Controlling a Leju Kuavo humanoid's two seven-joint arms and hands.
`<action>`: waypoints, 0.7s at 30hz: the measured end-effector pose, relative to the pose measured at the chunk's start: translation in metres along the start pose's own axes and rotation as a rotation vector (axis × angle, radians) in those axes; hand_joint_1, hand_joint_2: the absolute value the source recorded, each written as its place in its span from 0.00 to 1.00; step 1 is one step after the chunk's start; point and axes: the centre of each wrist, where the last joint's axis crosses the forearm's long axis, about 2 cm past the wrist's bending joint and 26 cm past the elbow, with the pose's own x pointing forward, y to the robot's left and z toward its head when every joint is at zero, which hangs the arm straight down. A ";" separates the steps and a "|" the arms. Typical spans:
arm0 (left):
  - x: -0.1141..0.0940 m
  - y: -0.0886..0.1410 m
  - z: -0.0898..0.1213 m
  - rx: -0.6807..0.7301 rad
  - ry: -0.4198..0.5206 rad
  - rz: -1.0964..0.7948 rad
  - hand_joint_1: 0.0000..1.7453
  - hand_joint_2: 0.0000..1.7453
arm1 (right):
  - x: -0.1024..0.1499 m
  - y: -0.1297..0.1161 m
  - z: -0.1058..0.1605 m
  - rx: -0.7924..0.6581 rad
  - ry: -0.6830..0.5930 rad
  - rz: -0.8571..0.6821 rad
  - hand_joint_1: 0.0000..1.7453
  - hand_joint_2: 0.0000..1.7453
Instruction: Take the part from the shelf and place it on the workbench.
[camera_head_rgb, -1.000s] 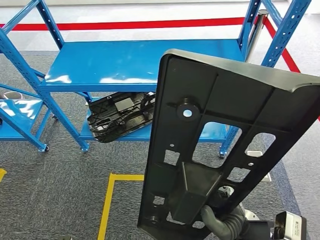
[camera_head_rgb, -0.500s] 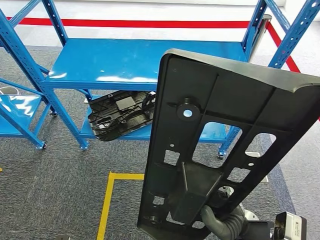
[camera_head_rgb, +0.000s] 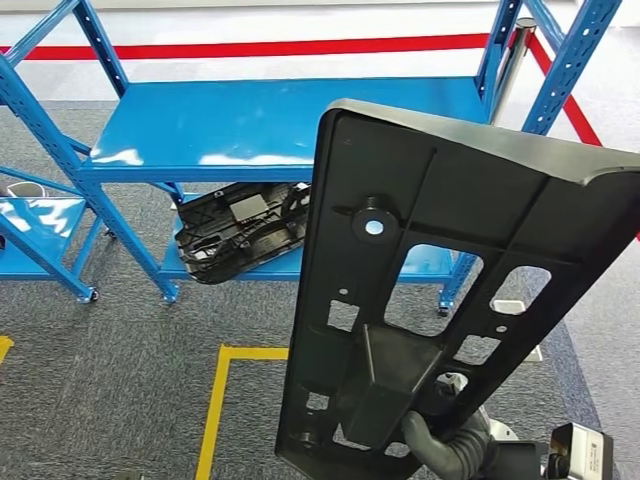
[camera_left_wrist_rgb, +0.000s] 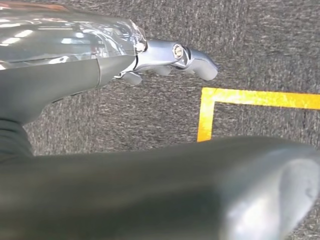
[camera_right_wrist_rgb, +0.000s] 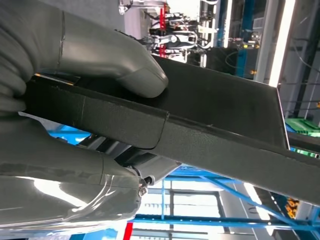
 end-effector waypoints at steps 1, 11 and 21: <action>0.000 0.000 0.000 0.000 0.000 0.000 0.00 1.00 | 0.000 0.000 0.000 0.000 0.000 0.000 1.00 1.00; 0.001 0.000 -0.001 0.001 -0.003 0.000 0.00 1.00 | 0.001 -0.001 -0.001 0.002 -0.003 0.003 1.00 1.00; 0.001 0.000 0.000 0.000 -0.002 0.001 0.00 1.00 | 0.000 0.000 0.000 0.001 -0.001 0.001 1.00 1.00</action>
